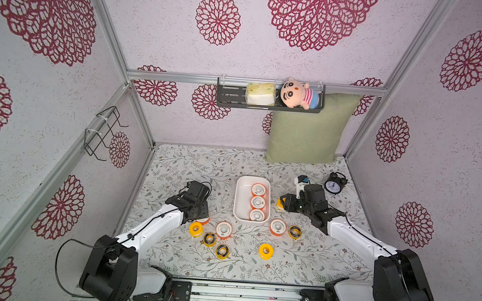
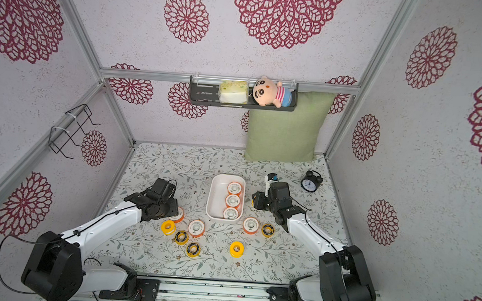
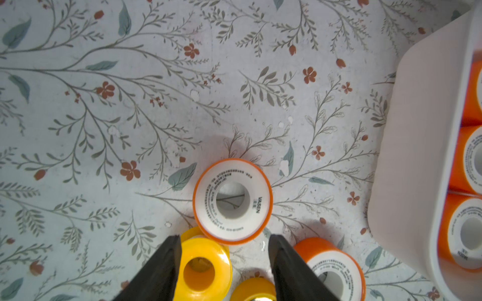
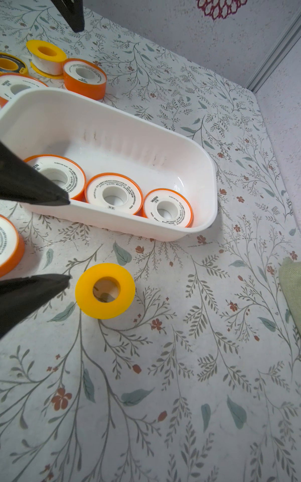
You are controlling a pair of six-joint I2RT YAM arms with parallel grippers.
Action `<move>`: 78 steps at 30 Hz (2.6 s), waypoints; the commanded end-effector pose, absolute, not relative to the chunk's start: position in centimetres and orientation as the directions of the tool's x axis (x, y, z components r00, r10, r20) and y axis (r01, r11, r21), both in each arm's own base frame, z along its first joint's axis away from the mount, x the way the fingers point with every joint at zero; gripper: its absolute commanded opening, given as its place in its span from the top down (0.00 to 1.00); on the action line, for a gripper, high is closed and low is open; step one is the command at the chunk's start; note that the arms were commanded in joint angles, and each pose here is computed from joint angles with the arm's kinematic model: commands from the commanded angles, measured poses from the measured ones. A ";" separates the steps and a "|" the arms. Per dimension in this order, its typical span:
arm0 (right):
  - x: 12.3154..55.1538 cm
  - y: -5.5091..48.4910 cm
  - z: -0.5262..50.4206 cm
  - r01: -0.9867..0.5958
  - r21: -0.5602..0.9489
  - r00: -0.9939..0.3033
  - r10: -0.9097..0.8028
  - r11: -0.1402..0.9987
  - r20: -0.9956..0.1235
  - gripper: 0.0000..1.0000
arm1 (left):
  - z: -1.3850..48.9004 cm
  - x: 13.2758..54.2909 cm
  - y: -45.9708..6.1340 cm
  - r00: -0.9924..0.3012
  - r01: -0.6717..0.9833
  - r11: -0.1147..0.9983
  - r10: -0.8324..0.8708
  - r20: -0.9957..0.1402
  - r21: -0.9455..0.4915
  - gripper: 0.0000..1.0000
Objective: Put the sealing tape into the storage box
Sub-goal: Pick up the sealing tape at the center of the board.
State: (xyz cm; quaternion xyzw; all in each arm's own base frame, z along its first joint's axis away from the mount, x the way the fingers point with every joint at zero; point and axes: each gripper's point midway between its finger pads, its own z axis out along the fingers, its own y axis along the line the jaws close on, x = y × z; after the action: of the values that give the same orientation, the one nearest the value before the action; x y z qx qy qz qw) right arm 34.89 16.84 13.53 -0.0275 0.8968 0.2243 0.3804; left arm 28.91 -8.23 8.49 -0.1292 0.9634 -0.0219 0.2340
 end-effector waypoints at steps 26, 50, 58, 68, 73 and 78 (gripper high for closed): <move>34.7 16.9 14.2 -0.236 0.403 -0.690 0.140 0.884 -0.710 0.51 | 4.5 21.3 -15.0 -0.956 -0.107 0.989 -0.132 -0.262 -0.106 0.16; 34.6 16.7 14.0 -0.224 0.401 -0.696 0.142 0.888 -0.704 0.51 | 1.8 21.0 -15.1 -0.968 -0.074 0.996 -0.086 -0.236 -0.057 0.33; 34.5 16.9 13.7 -0.227 0.402 -0.704 0.135 0.887 -0.697 0.51 | 1.7 21.7 -15.2 -0.969 -0.068 0.997 -0.073 -0.238 -0.027 0.39; 34.6 19.8 12.7 -0.321 0.429 -0.745 0.055 0.845 -0.665 0.51 | 5.8 23.5 -14.1 -0.942 -0.049 0.999 -0.042 -0.334 0.014 0.44; 35.6 21.7 12.3 -0.348 0.442 -0.758 0.029 0.827 -0.651 0.53 | 10.2 26.3 -14.0 -0.914 -0.051 0.997 -0.070 -0.400 -0.059 0.44; 36.9 22.4 12.3 -0.345 0.449 -0.761 0.034 0.824 -0.647 0.56 | 14.5 30.5 -14.4 -0.866 -0.029 0.990 -0.094 -0.491 -0.138 0.44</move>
State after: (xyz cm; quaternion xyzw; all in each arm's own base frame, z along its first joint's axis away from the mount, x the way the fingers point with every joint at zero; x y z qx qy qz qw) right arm 35.79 21.49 10.70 -0.0747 0.9062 0.2699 0.3168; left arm 28.88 -14.25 12.72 -0.0527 0.9687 -0.0509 0.2371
